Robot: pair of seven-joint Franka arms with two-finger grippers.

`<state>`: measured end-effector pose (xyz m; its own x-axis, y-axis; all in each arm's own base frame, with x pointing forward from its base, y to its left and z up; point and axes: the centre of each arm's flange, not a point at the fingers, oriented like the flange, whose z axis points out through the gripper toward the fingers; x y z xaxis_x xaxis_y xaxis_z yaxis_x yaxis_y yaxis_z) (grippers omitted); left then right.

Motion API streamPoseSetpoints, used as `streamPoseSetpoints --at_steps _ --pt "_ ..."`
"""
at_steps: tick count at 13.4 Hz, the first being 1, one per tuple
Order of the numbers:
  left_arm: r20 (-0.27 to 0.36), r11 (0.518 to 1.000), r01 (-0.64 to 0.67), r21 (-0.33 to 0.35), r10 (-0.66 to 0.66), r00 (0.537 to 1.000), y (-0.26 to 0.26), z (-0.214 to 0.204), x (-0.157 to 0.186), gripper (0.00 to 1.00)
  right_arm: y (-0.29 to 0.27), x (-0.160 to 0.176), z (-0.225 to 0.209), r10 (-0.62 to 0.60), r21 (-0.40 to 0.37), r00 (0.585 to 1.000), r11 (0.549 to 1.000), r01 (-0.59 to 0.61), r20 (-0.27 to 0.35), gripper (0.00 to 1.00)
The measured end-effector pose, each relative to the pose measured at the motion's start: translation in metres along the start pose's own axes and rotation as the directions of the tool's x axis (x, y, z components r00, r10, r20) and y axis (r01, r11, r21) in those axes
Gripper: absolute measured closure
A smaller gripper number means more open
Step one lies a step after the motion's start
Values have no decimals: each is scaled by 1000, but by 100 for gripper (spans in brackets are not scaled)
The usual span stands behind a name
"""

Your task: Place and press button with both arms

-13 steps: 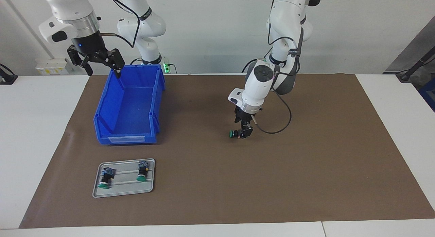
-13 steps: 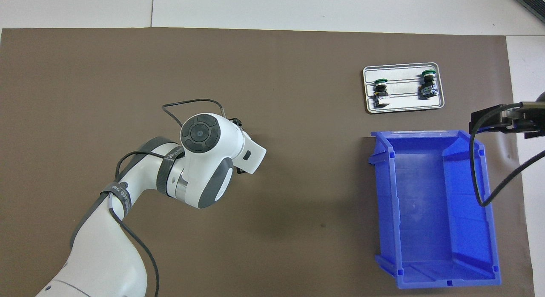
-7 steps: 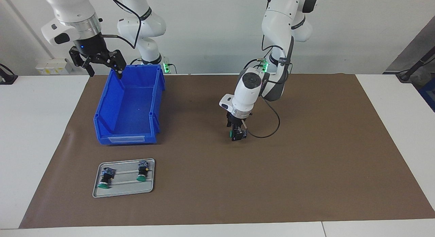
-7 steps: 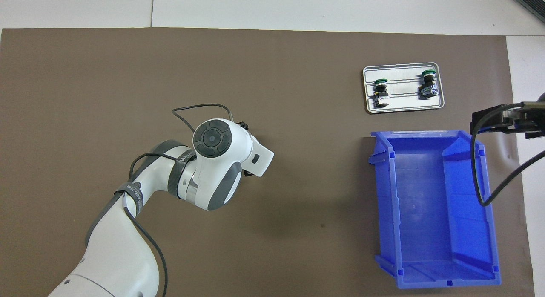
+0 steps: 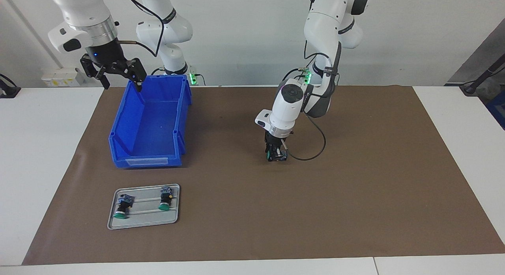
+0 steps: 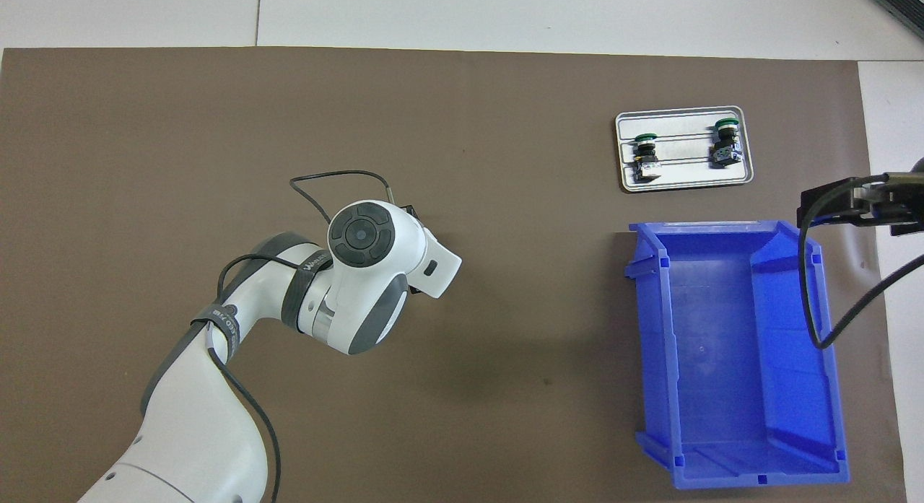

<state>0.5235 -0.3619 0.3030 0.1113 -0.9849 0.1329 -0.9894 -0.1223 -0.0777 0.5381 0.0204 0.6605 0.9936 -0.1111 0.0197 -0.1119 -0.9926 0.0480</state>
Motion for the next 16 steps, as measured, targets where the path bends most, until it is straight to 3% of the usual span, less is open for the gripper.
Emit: streamPoseSetpoints --at_steps 4,7,9,12,16 --pt "-39 997 41 62 -38 999 -18 -36 -1 59 0 0 2 0 -1 1000 1000 0 4 0" --pt "-72 983 168 79 -162 984 -40 -66 -35 59 0 1 1 0 1 1000 1000 0 -5 0" --pt "-143 968 250 17 -245 959 -52 -70 -59 59 4 0 4 7 -1 1000 1000 -7 8 0" --pt "-313 951 291 -110 -311 897 -63 -61 -96 59 9 2 6 16 -1 1000 1000 -16 8 0" --pt "-480 932 309 -190 -363 798 -52 -44 -135 59 -3 8 1 -3 9 998 1000 4 -58 0"
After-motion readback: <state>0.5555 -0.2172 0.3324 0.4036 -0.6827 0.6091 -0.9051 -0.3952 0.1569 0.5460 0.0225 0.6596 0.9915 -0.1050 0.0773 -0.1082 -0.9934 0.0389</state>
